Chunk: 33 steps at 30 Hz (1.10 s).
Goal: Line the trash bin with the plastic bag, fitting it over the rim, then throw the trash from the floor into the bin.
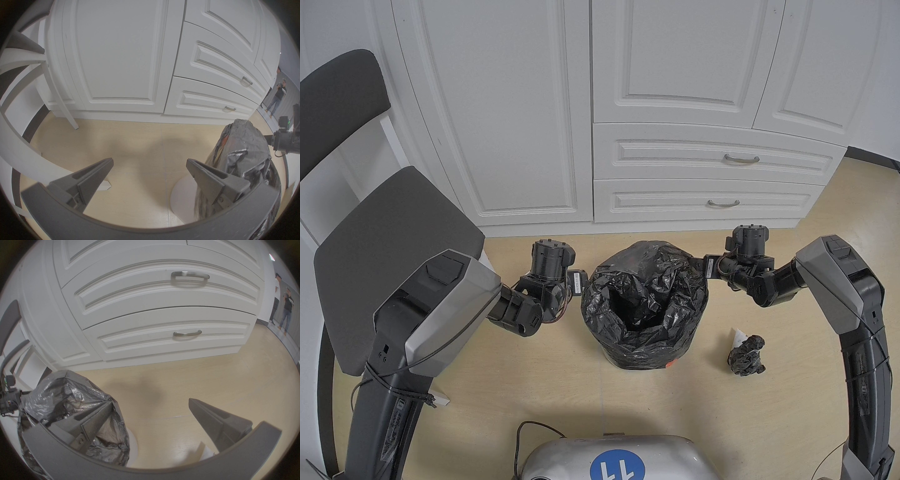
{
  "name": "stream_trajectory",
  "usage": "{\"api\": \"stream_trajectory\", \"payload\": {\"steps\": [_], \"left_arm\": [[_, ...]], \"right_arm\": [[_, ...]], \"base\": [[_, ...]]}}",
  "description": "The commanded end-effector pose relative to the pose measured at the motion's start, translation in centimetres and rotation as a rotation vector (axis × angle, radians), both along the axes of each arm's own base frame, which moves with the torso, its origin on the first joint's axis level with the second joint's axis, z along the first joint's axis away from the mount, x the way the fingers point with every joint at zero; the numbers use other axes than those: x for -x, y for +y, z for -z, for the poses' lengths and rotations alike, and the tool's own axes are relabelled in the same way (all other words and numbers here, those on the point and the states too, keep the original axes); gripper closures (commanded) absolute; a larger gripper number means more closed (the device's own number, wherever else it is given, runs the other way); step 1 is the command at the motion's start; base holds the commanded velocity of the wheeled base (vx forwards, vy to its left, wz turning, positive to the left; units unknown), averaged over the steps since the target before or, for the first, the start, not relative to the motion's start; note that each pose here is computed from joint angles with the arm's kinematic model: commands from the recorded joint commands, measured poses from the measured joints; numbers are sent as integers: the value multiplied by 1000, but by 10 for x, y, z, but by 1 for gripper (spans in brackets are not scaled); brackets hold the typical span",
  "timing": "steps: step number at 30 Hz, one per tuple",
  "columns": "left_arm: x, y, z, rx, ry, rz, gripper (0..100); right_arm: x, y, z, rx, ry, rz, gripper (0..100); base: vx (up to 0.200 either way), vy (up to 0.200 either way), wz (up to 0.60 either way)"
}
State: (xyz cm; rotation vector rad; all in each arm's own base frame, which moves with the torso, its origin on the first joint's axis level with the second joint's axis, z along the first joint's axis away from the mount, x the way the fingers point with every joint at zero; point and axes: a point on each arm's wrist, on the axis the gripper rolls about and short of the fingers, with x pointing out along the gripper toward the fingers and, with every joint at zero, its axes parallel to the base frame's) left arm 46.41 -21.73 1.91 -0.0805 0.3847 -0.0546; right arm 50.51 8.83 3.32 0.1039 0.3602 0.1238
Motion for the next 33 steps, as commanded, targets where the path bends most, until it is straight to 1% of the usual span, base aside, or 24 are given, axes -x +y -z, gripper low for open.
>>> {"api": "stream_trajectory", "payload": {"steps": [1,2,3,5,6,7,9,10,13,14,15,16,18,20,22,26,29,30,33], "left_arm": [[11,6,-35,19,-38,-5,0],[12,5,-38,20,-40,-3,0],[19,6,-51,22,-50,3,0],[27,9,-64,22,-54,8,0],[27,9,-64,22,-54,8,0],[38,12,-72,20,-45,20,0],[50,11,-72,12,-24,38,0],[58,10,-72,11,-14,61,0],[78,5,-69,16,35,145,0],[85,2,-66,22,55,186,0],[90,-1,-63,26,71,214,0],[93,-4,-61,24,79,227,0],[97,-10,-54,16,98,246,0],[100,-15,-47,6,114,259,0],[102,-22,-35,-10,138,274,0],[99,-27,-12,-35,177,278,0],[92,-26,-3,-53,183,275,0],[85,-24,0,-59,178,264,0],[71,-18,-1,-53,162,237,0]], "right_arm": [[19,14,-39,-61,-27,-30,0],[20,14,-42,-64,-30,-32,0],[30,18,-54,-74,-33,-53,0],[41,22,-67,-81,-39,-80,0],[41,22,-67,-81,-39,-80,0],[51,23,-72,-81,-21,-97,0],[57,25,-74,-77,4,-112,0],[60,25,-74,-74,22,-124,0],[61,26,-69,-74,73,-153,0],[61,26,-65,-76,93,-165,0],[61,26,-65,-76,93,-165,0],[60,27,-59,-78,122,-181,0],[61,27,-53,-79,151,-195,0],[61,27,-48,-74,174,-205,0],[60,27,-38,-51,212,-216,0],[55,28,-21,-9,237,-222,0],[53,27,-17,-6,241,-219,0],[52,27,-16,-6,242,-217,0],[49,25,-15,3,237,-196,0]], "base": [[0,0,0],[0,0,0],[0,0,0],[0,0,0],[0,0,0],[0,0,0],[0,0,0],[0,0,0],[0,0,0],[0,0,0],[0,0,0],[0,0,0],[0,0,0],[0,0,0],[0,0,0],[0,0,0],[0,0,0],[0,0,0],[0,0,0]]}}
